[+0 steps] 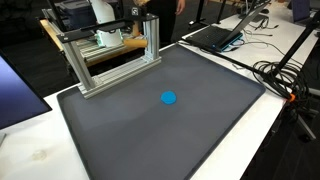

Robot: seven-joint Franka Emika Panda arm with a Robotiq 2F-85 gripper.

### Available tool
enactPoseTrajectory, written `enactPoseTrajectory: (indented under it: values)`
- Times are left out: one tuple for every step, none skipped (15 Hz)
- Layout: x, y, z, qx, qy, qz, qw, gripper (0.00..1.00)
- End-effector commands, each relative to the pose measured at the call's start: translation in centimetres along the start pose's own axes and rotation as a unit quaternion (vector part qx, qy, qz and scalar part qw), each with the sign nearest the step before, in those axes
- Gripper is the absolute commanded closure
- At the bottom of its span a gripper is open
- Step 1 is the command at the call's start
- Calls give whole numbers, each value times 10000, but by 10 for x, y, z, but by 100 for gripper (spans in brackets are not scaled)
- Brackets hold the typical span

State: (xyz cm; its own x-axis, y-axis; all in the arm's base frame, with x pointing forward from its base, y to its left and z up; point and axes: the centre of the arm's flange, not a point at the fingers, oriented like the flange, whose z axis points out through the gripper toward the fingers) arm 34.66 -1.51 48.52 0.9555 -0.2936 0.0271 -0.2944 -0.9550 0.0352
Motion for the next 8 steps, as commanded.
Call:
enactPoseTrajectory:
  values:
    - [3, 12, -21, 104, 142, 34, 9998, 0]
    - [6, 12, -24, 142, 188, 95, 9997, 0]
    - [9, 12, -26, 162, 290, 94, 9994, 0]
    - [12, 10, -27, 141, 359, 59, 9992, 0]
    - [17, 5, -27, 115, 420, 31, 9990, 0]
    - [21, 1, -27, 112, 497, 54, 9987, 0]
    - [28, -6, -25, 148, 598, 56, 9981, 0]
    - [36, -14, -21, 170, 693, -17, 9975, 0]
